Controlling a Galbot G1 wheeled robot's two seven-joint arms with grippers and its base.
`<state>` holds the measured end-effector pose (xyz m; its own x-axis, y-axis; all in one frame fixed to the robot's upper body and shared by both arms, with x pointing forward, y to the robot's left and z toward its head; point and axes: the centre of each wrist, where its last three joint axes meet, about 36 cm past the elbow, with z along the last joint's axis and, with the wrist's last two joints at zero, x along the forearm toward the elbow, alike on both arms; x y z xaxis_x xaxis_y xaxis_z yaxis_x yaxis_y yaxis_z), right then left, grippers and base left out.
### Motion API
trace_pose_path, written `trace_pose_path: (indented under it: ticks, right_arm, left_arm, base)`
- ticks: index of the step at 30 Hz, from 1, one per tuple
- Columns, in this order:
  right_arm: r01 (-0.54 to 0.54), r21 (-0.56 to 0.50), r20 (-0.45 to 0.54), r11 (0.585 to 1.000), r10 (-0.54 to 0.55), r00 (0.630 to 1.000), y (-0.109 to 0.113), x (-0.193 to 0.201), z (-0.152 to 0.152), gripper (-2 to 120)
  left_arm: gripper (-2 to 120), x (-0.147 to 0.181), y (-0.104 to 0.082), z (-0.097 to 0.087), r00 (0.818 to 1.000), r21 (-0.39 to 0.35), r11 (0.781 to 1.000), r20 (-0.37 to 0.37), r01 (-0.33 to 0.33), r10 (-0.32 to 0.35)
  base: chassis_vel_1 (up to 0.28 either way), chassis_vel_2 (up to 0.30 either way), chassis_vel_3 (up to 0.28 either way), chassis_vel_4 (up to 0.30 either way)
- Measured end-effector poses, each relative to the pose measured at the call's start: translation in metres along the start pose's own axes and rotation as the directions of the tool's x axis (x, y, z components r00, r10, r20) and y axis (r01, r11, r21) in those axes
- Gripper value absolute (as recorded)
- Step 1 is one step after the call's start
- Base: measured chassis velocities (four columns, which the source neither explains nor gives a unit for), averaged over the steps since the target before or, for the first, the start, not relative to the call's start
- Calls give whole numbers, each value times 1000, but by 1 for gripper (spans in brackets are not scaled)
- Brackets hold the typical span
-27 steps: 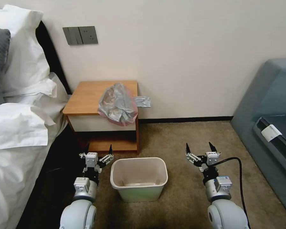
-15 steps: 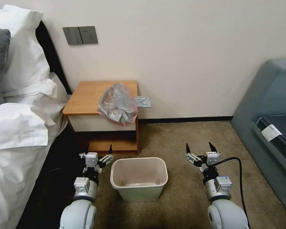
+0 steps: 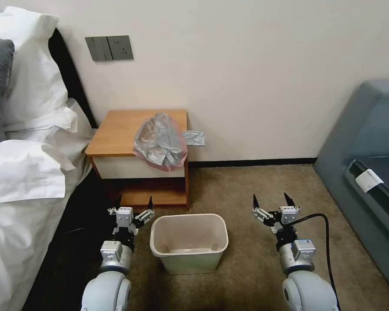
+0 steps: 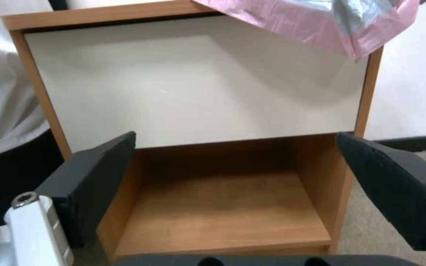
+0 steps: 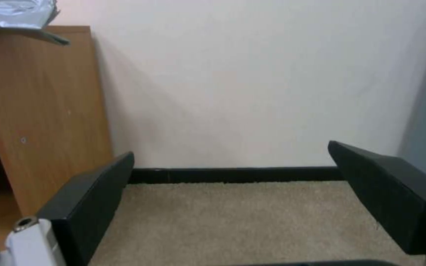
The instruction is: Pick up the garbage bag from the table and place it over the trash can.
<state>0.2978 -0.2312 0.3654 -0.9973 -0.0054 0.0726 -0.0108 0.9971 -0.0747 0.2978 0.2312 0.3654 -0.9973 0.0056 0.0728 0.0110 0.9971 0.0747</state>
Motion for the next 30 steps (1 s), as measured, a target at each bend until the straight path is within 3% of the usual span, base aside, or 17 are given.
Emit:
trace_pose_path:
  ticks: [13, 17, 21, 25, 29, 30]
  right_arm:
    - [0, 0, 0, 1000, 0, 1000, 0, 1, 0, 100]
    - [-7, -4, 15, 1000, 7, 1000, -2, 10, -15, 100]
    - [-21, -11, 49, 1000, 22, 999, -7, 36, -53, 100]
    - [-28, -13, 65, 1000, 28, 997, -10, 49, -73, 100]
    - [-39, -16, 93, 999, 40, 995, -13, 76, -112, 100]
    - [-39, -16, 93, 999, 40, 995, -13, 76, -112, 100]
  left_arm:
    - [100, 1, 0, -1, 1000, 0, 1000, 1, 0, 0]
    - [100, 5, 1, -8, 1000, 1, 1000, 12, 7, -7]
    - [100, 28, 6, -41, 997, 11, 998, 59, 55, -56]
    - [100, 39, 9, -58, 994, 17, 997, 81, 79, -80]
    - [100, 64, 13, -95, 984, 25, 992, 126, 126, -128]
    - [100, 64, 13, -95, 984, 25, 992, 126, 126, -128]
  base:
    - [0, 0, 0, 0]
    - [0, 0, 0, 0]
    - [0, 0, 0, 0]
    - [0, 0, 0, 0]
    - [0, 0, 0, 0]
    - [0, 0, 0, 0]
